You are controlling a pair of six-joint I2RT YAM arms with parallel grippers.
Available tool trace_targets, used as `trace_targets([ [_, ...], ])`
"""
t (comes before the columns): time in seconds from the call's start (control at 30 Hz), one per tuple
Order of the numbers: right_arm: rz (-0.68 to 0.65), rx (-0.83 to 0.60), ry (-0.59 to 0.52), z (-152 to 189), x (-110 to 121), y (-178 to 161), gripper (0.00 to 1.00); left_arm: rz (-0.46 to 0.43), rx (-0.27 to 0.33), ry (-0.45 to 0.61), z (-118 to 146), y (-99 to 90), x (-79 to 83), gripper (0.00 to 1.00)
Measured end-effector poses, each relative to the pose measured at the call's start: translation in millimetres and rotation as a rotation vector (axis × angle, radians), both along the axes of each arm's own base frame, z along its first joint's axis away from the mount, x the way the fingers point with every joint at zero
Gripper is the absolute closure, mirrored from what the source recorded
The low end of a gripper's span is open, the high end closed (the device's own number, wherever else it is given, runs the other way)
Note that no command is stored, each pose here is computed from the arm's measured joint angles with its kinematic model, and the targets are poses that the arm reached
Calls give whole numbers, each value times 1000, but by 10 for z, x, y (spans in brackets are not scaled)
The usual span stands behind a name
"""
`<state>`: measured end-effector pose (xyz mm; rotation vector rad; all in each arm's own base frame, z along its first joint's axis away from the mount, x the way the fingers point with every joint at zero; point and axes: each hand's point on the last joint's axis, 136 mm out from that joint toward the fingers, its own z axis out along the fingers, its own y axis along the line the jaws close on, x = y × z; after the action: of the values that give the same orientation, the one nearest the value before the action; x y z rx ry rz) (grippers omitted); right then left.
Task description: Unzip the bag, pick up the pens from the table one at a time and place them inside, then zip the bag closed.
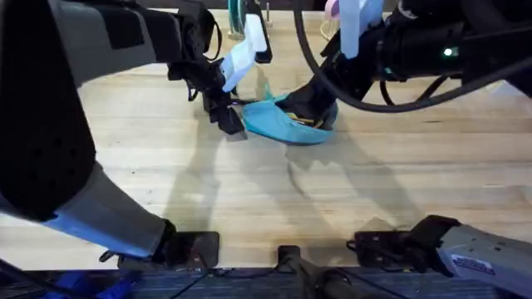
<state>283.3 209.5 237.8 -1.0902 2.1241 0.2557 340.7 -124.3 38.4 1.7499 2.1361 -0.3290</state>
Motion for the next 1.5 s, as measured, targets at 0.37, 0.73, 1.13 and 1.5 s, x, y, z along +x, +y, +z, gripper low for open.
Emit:
trace_targets([
  [0.37, -2, -1, -3, 3, 5, -2, 5, 36, -99, 54, -49, 38, 57, 9],
  [0.73, 7, -7, -9, 3, 6, -1, 5, 33, -118, 43, -43, 8, 124, 767],
  [1.13, 10, 1, -25, 34, 32, 16, 5, 47, -122, 43, -23, 0, 143, 945],
  [1.5, -17, -9, -58, 85, 78, -31, 5, 85, -14, 95, 33, 115, 199, 952],
])
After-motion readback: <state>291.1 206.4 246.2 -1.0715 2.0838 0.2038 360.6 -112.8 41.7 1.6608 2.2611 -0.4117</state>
